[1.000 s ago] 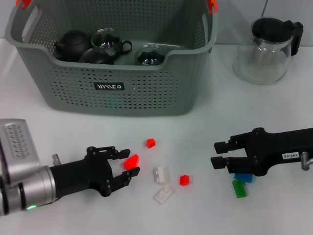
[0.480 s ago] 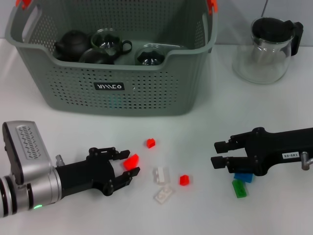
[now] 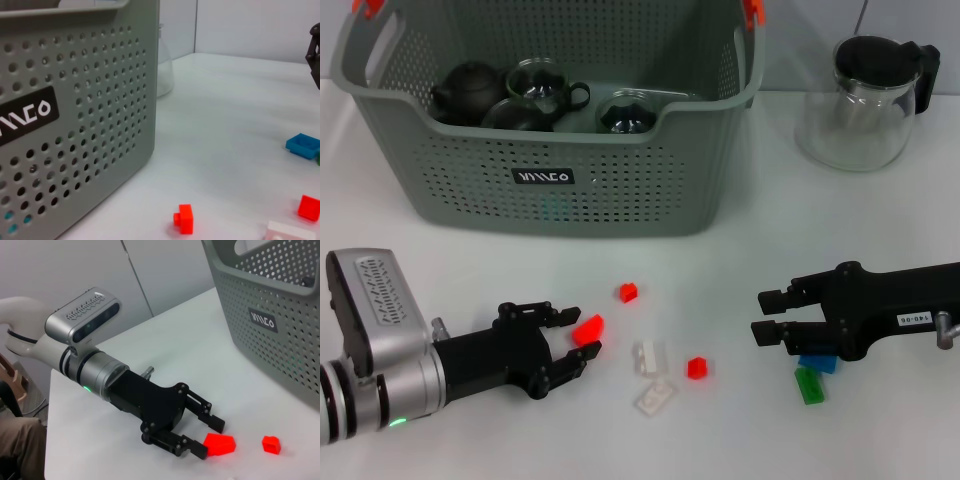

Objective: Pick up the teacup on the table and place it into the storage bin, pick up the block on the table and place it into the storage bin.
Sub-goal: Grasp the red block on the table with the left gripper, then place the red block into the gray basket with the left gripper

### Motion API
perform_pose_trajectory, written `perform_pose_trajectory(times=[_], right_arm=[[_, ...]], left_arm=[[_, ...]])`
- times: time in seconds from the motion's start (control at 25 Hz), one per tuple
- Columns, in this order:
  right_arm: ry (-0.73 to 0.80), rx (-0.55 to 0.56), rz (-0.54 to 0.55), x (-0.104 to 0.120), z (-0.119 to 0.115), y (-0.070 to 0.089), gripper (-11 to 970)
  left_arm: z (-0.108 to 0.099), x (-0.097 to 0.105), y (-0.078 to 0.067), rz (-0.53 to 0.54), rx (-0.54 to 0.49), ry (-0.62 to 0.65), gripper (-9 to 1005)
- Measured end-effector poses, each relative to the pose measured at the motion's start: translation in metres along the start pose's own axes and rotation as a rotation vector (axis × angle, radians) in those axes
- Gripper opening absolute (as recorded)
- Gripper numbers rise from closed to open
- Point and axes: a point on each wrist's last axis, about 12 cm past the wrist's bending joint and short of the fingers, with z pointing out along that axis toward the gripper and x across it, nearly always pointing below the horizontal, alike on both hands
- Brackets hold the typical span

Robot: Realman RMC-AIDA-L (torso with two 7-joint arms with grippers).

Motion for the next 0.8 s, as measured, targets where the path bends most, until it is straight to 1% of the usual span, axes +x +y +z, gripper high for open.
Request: perform_pose_trajectory(times=[0.36,0.56,0.68,0.8], right_arm=[[0.0,0.0,0.001,0.0002,0.0001,0.0,463],[0.001,0.001,0.002,0.0005,-0.0003,-0.0003,463],[0.001,0.0,0.002,0.0005,-0.0003,-0.0001,463],[0.001,-0.002,0.002,0.0005,-0.0004,0.0,463]], left_arm=[[0.0033,-0.0014,0.0008,-0.005,0.003,0.006,422],[0.0064,-0.0022,0.0022,-0.04,0.013,0.029,413],[0.0065,-0.0029,0.0017,-0.04,0.022,0.028,358],[0.0005,-0.0081,0.002,-0.056,0.046,-0.011,302]])
